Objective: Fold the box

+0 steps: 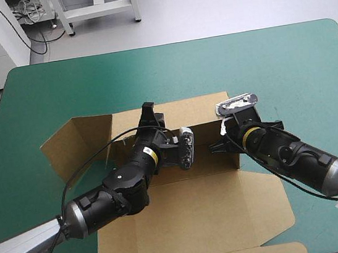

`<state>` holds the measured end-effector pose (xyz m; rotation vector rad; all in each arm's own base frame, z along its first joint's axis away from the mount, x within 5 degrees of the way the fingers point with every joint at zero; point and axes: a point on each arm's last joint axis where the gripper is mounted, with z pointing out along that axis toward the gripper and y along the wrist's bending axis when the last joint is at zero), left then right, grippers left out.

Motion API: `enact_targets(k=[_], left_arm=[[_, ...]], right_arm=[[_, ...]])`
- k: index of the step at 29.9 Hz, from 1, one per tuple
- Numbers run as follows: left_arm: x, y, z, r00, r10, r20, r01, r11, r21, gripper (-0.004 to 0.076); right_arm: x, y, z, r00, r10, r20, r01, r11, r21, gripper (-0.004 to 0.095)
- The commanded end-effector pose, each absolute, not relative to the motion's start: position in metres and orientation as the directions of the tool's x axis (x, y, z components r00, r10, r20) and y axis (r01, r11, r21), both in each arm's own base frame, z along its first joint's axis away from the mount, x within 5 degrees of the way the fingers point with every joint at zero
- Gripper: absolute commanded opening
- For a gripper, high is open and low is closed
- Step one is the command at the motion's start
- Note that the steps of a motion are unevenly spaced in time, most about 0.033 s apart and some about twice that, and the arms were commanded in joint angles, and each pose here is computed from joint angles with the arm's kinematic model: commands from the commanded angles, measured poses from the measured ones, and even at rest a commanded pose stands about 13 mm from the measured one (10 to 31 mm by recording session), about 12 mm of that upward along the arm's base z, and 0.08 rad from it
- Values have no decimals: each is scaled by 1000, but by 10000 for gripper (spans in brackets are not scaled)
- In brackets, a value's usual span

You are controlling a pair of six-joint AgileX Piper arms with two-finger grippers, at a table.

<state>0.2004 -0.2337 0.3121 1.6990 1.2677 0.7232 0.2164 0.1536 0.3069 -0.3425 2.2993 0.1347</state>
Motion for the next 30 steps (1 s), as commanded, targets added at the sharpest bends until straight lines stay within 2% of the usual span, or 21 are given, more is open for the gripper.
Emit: enact_targets(k=[1,3,9,20,26,30], left_arm=[[185,-238,329,325,943,-71,413,-74,908,399],[177,-239,331,319,945,-65,411,-77,908,424],[139,-240,347,328,936,-128,407,-17,913,423],[63,-219,392,540,799,-266,384,47,922,423],[67,-212,412,509,815,-276,342,103,934,423],[87,-204,434,450,826,-341,328,203,923,421]], right_arm=[[225,153,329,-550,-181,-816,-306,952,-5,-16],[230,148,326,-561,-169,-811,-280,960,-6,-16],[241,136,323,-574,-141,-806,-227,974,-9,-16],[243,130,323,-585,-139,-799,-210,978,-16,-22],[240,130,331,-632,-157,-759,-218,976,-19,-22],[240,129,352,-643,-185,-743,-223,974,-49,-22]])
